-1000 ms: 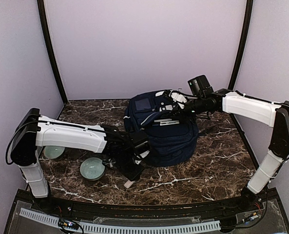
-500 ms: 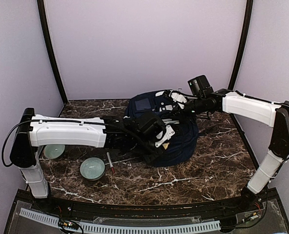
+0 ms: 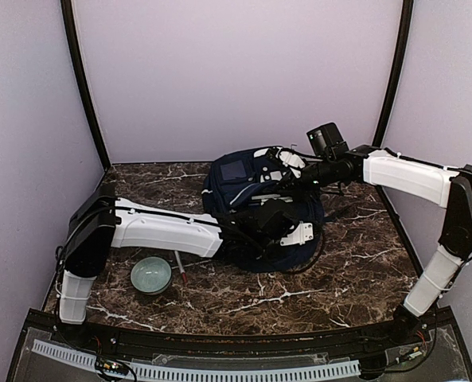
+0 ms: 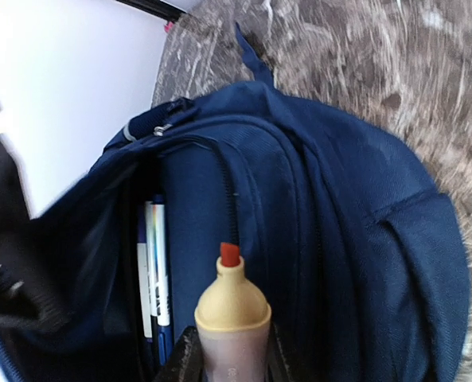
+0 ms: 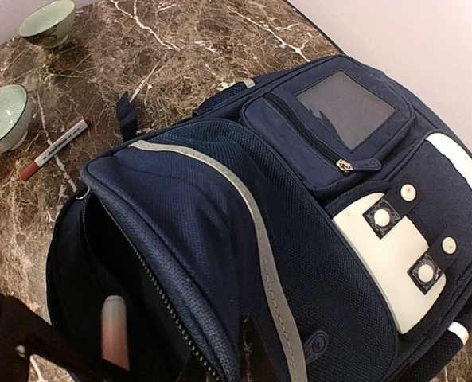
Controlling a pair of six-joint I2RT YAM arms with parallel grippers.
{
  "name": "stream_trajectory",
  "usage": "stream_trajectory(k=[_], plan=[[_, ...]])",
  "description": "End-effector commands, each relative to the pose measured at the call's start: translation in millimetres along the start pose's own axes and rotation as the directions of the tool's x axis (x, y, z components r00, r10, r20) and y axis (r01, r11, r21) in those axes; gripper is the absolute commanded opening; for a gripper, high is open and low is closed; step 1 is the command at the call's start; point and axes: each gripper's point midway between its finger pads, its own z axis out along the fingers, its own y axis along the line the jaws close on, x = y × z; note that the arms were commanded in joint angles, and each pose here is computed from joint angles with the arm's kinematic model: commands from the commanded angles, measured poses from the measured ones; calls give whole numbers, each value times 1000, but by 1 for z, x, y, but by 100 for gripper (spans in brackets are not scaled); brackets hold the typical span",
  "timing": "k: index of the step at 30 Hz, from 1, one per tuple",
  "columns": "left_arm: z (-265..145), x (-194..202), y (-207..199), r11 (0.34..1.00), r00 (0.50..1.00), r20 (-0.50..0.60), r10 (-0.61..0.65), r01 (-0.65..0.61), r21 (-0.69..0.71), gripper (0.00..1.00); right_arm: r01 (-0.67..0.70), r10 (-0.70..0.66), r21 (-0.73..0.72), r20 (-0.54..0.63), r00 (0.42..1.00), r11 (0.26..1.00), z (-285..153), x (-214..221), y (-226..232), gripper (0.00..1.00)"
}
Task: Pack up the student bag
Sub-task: Place the pen in the second largest pocket of the bag.
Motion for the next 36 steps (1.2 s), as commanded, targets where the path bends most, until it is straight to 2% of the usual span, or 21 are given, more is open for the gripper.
stream_trajectory(k=[1,8,19,31,36], plan=[[6,-15,41,982,995,-2,97,-96,-164,0,32,-30,-14,129,991,999,-24,-40,8,0],[32,-2,47,972,990,-65,128,-138,-189,0,33,-30,-23,130,991,999,-23,-40,10,0],[52,17,45,958,970,-135,202,-224,-180,0,31,-27,-26,129,991,999,-22,-40,10,0],[80,44,58,954,963,-203,180,-221,-205,0,27,-22,-35,133,991,999,-22,-41,11,0],[87,54,64,947,956,-231,183,-234,-220,4,24,-19,-33,133,991,999,-23,-41,11,0]])
